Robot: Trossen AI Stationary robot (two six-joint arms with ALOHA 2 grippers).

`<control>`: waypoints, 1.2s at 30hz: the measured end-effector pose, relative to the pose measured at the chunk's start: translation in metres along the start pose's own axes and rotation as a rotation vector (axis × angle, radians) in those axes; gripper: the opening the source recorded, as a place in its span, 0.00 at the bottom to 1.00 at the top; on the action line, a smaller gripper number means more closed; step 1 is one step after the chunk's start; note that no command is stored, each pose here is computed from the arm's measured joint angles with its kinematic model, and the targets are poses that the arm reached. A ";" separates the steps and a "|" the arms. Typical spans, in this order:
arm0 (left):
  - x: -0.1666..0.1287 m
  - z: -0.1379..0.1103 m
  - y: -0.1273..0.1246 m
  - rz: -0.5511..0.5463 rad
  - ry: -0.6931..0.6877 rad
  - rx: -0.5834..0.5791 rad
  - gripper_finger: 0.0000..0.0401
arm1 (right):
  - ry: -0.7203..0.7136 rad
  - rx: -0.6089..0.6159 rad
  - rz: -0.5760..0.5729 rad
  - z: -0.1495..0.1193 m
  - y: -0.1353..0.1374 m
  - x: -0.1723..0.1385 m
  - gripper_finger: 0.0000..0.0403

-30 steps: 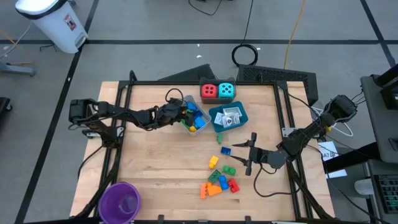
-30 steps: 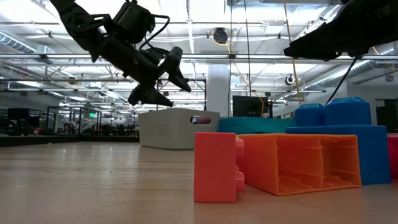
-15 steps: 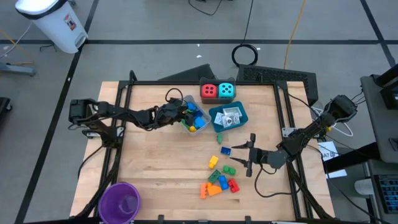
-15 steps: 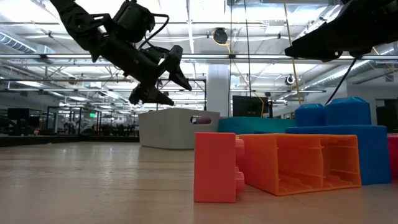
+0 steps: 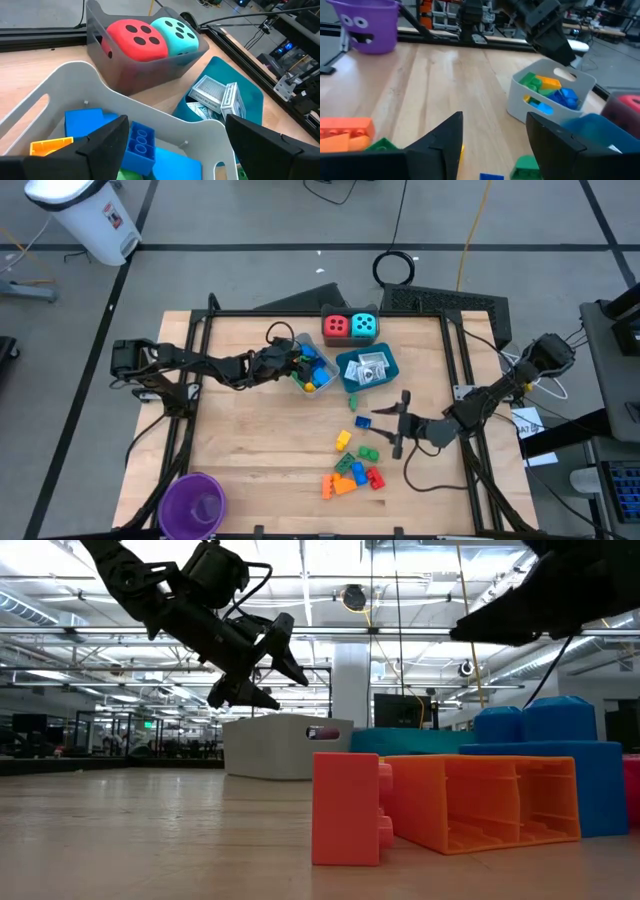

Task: Pick & Place Toys
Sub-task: Put the blue game piece into the gray bin

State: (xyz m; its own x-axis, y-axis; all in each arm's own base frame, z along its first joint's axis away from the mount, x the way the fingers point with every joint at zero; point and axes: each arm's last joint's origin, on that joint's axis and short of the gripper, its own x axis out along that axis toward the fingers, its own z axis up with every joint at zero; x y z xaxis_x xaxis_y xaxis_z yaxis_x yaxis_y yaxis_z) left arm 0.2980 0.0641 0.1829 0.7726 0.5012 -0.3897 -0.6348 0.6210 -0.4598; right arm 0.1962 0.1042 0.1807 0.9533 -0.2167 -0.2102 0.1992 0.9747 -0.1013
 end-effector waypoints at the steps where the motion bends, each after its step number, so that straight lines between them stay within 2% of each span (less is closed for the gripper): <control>1: 0.000 0.000 0.000 0.000 0.000 0.000 0.84 | 0.010 0.002 -0.005 -0.001 -0.001 0.001 0.49; 7: 0.000 0.000 0.000 0.000 0.000 0.000 0.84 | 0.074 0.030 -0.030 -0.009 -0.006 0.006 0.59; 11: 0.000 0.000 0.000 0.000 0.000 0.000 0.84 | 0.153 0.021 0.089 -0.015 -0.008 0.009 0.64; 13: 0.000 0.000 0.000 0.000 0.000 0.000 0.84 | 0.201 0.047 0.100 -0.020 -0.010 0.011 0.66; 18: 0.000 0.000 0.000 0.000 0.000 0.000 0.84 | 0.303 0.062 0.078 -0.042 -0.006 0.022 0.74; 23: 0.000 0.000 0.000 0.000 0.000 0.000 0.84 | 0.402 0.022 0.026 -0.070 -0.006 0.036 0.79; 29: 0.000 0.000 0.000 0.000 -0.001 0.000 0.84 | 0.422 0.052 -0.013 -0.083 -0.009 0.047 0.75; 36: 0.000 0.000 0.000 -0.001 -0.001 0.000 0.84 | 0.419 0.079 0.032 -0.081 -0.008 0.049 0.57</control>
State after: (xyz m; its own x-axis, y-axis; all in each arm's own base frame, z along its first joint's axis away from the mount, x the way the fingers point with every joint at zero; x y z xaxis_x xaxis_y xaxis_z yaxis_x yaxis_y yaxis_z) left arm 0.2980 0.0640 0.1831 0.7732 0.5013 -0.3883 -0.6340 0.6213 -0.4604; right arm 0.2228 0.0810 0.0922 0.7877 -0.1738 -0.5911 0.2036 0.9789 -0.0165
